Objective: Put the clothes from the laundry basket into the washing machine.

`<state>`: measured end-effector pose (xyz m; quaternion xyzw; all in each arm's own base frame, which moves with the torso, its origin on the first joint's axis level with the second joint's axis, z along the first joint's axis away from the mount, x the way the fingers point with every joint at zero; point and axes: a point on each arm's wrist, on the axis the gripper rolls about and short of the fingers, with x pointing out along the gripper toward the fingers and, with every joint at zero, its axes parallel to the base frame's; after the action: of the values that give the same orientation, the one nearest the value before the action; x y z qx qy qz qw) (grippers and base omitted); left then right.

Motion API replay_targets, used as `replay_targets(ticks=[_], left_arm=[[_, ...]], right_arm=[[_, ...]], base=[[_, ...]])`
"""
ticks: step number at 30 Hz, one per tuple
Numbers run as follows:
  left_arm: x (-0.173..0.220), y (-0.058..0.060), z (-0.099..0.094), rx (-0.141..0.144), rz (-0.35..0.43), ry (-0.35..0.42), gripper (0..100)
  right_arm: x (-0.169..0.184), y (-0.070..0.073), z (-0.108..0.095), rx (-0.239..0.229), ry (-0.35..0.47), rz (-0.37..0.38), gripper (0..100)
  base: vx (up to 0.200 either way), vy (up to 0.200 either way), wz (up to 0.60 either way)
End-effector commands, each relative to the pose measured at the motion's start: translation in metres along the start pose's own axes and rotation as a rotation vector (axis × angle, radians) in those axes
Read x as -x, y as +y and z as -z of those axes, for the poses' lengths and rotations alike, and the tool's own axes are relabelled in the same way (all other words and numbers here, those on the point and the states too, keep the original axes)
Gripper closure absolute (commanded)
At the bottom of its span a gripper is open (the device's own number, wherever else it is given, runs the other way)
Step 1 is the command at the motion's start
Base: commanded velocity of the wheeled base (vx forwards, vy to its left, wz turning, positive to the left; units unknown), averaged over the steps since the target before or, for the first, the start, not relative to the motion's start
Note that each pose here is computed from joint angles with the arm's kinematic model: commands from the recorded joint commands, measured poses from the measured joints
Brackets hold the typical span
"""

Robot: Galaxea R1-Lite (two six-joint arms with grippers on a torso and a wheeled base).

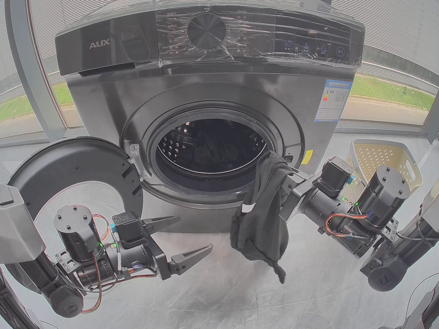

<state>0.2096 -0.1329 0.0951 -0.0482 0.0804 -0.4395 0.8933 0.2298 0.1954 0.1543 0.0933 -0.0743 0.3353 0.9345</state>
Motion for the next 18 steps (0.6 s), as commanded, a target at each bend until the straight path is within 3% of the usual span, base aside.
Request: replay_targets(ticks=[1,6,18], left_arm=[[-0.012,0.005,0.012,0.015,-0.002,0.041,0],[-0.018,0.007,0.022,0.015,-0.001,0.077,0],[-0.028,0.011,0.029,0.010,0.002,0.094,0]], right_arm=[[-0.003,0.002,-0.001,-0.001,-0.011,-0.009,100],[-0.009,0.004,-0.006,-0.003,-0.039,-0.020,100],[-0.018,0.027,-0.012,-0.049,-0.074,-0.088,100]], base=[[0.000,0.000,0.00],[0.000,0.000,0.00],[0.000,0.000,0.00]])
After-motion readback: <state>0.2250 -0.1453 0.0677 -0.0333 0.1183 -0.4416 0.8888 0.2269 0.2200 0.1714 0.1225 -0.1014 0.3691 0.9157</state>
